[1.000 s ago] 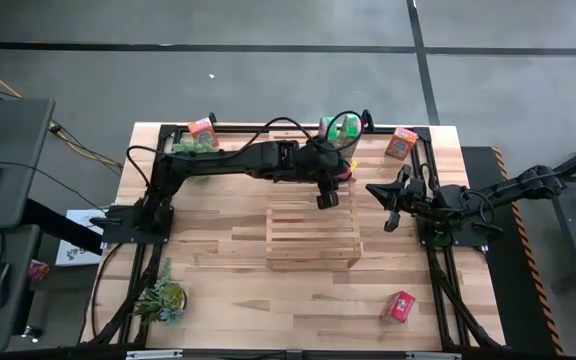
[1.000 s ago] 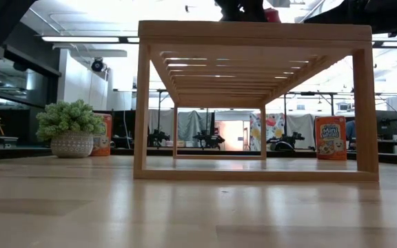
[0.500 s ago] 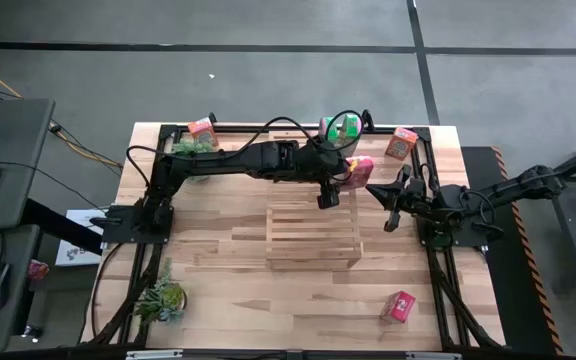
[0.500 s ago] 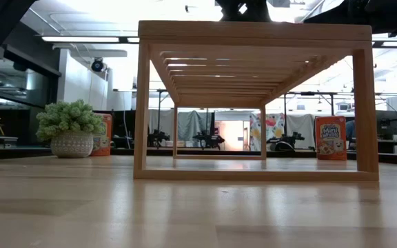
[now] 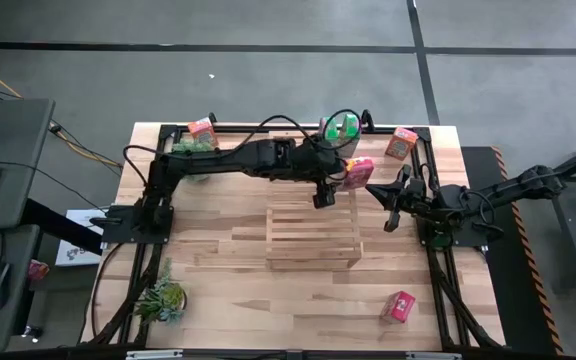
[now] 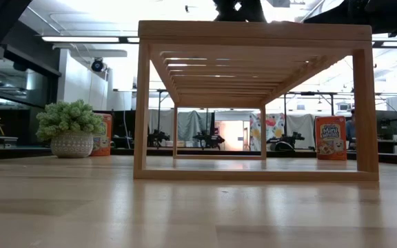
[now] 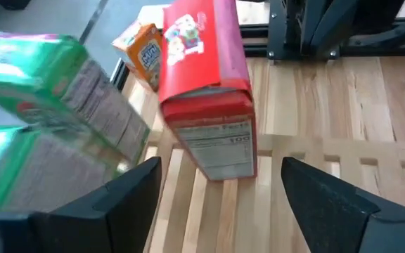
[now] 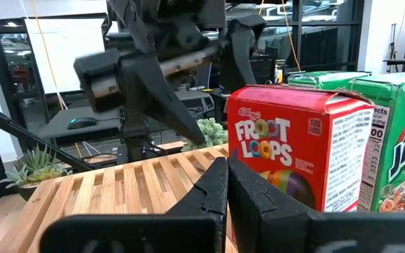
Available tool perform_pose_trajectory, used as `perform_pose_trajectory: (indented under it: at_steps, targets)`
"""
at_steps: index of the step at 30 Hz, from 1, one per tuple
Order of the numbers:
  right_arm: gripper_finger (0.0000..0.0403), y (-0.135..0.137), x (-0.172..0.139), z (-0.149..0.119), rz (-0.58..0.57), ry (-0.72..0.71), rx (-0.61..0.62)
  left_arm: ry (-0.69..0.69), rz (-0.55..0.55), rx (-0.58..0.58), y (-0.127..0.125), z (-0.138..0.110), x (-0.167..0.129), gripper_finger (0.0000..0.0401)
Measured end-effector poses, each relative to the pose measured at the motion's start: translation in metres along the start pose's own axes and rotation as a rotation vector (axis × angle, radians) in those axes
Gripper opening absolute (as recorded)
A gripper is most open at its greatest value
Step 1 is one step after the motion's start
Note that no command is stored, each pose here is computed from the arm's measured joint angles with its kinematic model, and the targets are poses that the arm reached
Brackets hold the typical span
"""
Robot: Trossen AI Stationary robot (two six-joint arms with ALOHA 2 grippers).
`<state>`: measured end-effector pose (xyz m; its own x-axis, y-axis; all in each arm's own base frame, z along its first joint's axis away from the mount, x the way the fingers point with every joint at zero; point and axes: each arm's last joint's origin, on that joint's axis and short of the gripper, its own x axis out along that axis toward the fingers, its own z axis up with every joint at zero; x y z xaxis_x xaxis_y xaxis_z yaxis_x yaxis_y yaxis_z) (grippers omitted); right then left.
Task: Stack cereal on shelf
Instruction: Put the top red cereal box on the shelf
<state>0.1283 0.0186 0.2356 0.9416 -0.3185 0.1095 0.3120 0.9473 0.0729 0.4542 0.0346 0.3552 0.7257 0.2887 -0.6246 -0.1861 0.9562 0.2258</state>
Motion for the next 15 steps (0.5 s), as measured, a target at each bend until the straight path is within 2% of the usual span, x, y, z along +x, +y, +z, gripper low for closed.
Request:
perform_pose_trajectory:
  at_steps: [4,10,13,15]
  targets:
    - [0.0000,0.001,0.000,-0.002,0.028,0.014,-0.009,0.004,0.003,-0.018,0.006,0.002,-0.021,0.0284]
    - [0.0000,0.004,-0.002,-0.008,0.189,0.082,-0.015,0.014,0.004,-0.072,0.016,0.003,-0.060,0.0284]
    - [0.0000,0.002,-0.006,-0.012,0.191,0.236,-0.004,-0.006,0.026,-0.094,0.019,0.002,-0.077,0.0284]
    - [0.0000,-0.001,-0.009,-0.011,0.137,0.356,0.041,-0.011,0.042,-0.101,0.019,-0.001,-0.088,0.0284]
